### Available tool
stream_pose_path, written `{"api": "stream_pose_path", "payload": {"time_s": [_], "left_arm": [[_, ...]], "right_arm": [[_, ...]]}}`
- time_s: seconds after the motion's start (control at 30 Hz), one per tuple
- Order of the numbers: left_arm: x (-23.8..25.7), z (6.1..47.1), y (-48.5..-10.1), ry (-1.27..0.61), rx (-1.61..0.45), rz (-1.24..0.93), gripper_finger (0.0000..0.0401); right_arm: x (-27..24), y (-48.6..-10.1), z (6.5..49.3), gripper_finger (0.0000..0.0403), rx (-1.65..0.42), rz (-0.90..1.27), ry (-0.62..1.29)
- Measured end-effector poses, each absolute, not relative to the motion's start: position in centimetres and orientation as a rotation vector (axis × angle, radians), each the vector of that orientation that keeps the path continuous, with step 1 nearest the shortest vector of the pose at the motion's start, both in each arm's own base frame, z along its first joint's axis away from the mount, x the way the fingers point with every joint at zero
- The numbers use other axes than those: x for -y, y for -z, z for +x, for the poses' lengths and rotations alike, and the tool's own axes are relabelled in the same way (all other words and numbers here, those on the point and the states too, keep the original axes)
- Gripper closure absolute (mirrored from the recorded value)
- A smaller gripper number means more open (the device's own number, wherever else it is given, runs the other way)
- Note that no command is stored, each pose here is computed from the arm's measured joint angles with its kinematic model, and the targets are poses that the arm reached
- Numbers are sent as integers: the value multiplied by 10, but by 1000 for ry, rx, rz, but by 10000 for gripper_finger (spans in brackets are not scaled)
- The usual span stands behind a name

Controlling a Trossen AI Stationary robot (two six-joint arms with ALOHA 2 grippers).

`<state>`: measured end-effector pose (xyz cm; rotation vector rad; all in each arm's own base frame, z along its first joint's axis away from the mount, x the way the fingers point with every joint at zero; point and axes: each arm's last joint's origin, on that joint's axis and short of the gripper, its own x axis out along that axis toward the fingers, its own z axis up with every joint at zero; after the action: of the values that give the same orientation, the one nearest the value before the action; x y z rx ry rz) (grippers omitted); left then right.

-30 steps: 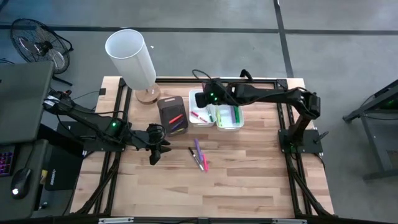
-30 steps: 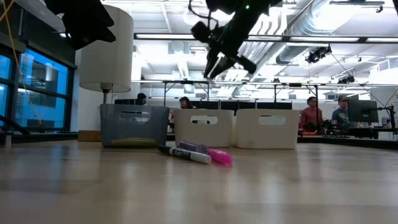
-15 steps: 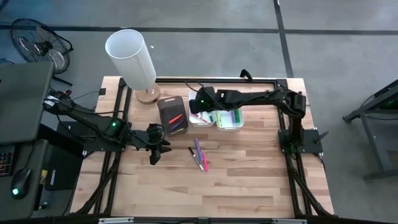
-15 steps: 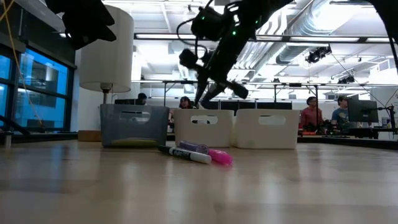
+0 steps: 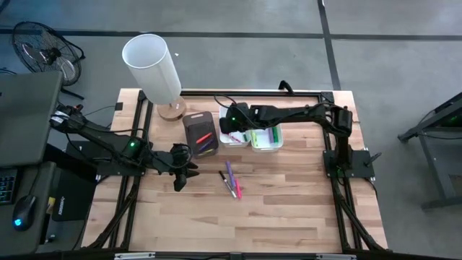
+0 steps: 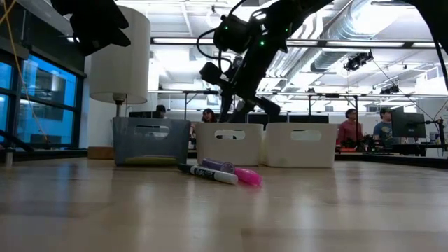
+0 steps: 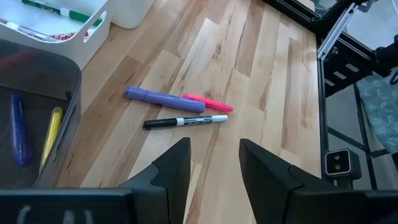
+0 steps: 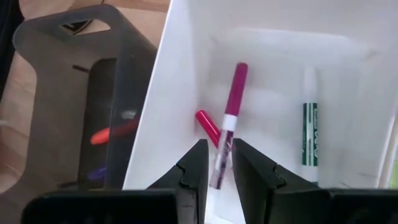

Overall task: Pick & Place Markers
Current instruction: Put the pink pen into the black bin

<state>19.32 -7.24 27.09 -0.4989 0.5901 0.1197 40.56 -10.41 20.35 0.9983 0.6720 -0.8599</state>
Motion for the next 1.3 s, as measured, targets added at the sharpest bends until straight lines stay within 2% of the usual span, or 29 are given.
{"api": "stream_pose_path", "payload": {"time_s": [0.4, 0.73, 0.97, 1.3], "left_arm": [[72, 193, -271, -118, -591, -495, 265], [73, 193, -271, -114, -594, -500, 265], [73, 193, -271, -115, -594, -503, 265], [73, 193, -270, -115, -594, -504, 265]], "right_arm": [[101, -205, 406, 340, -727, 954, 775], [91, -236, 394, 340, -739, 864, 684], [66, -258, 386, 340, -757, 805, 596], [15, -262, 387, 340, -831, 798, 445]]}}
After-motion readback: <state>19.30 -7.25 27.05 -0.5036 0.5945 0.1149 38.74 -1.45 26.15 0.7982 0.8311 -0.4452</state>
